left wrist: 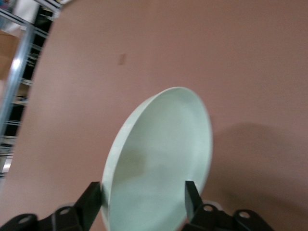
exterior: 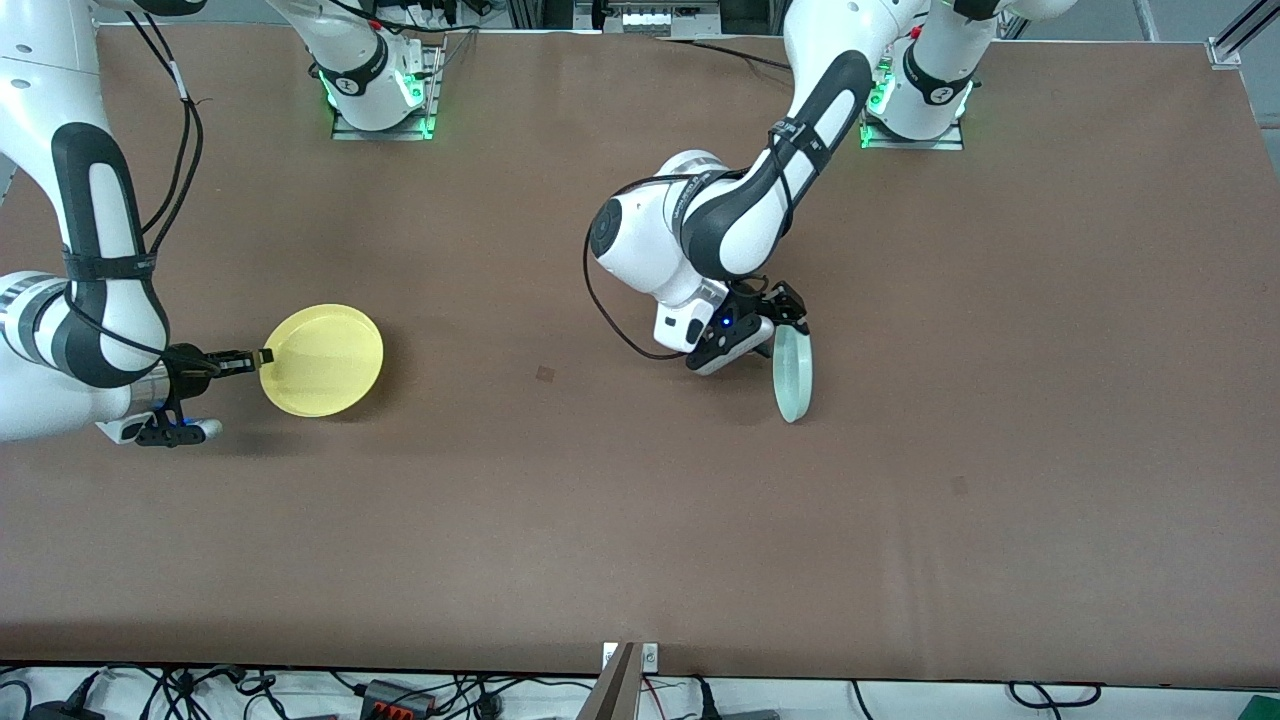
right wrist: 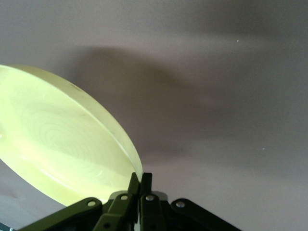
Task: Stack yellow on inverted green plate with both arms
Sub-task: 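Flip the green plate upside down and lower it with the left gripper, then release the green plate and raise the left gripper away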
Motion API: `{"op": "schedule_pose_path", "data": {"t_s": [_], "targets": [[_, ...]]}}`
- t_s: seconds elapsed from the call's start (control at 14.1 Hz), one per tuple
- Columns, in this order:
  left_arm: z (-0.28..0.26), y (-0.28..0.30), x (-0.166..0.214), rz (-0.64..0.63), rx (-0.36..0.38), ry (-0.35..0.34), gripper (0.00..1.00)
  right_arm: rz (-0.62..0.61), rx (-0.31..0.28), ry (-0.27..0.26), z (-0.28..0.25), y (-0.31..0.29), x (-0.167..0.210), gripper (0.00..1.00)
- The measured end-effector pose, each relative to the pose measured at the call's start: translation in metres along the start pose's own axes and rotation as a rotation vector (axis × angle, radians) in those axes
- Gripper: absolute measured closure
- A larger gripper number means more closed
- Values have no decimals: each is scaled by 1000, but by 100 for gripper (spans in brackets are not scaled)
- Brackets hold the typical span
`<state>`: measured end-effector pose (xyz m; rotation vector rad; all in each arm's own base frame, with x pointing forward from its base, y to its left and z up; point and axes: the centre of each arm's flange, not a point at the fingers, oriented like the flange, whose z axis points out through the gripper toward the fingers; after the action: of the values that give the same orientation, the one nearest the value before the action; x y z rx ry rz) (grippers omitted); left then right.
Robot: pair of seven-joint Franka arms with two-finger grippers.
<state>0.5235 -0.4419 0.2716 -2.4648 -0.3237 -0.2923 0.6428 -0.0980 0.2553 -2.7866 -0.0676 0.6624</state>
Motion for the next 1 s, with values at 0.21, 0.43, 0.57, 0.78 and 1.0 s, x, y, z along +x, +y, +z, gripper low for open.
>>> {"op": "schedule_pose_path", "data": {"t_s": [0.21, 0.43, 0.57, 0.78, 1.0], "targets": [[-21, 33, -9, -31, -272, -31, 10, -12, 1, 1, -1, 2, 0, 97], [-17, 59, -27, -36, -377, -77, 10, -16, 1, 1, -1, 2, 0, 97], [-14, 69, -37, -33, -400, -85, 10, -17, 1, 3, -1, 1, -1, 97], [-10, 71, -34, -42, -417, -91, 9, -22, -1, 12, -6, -2, -1, 97], [-11, 42, 7, -25, -409, -81, 8, -47, 0, 15, -22, -20, -7, 97]]}}
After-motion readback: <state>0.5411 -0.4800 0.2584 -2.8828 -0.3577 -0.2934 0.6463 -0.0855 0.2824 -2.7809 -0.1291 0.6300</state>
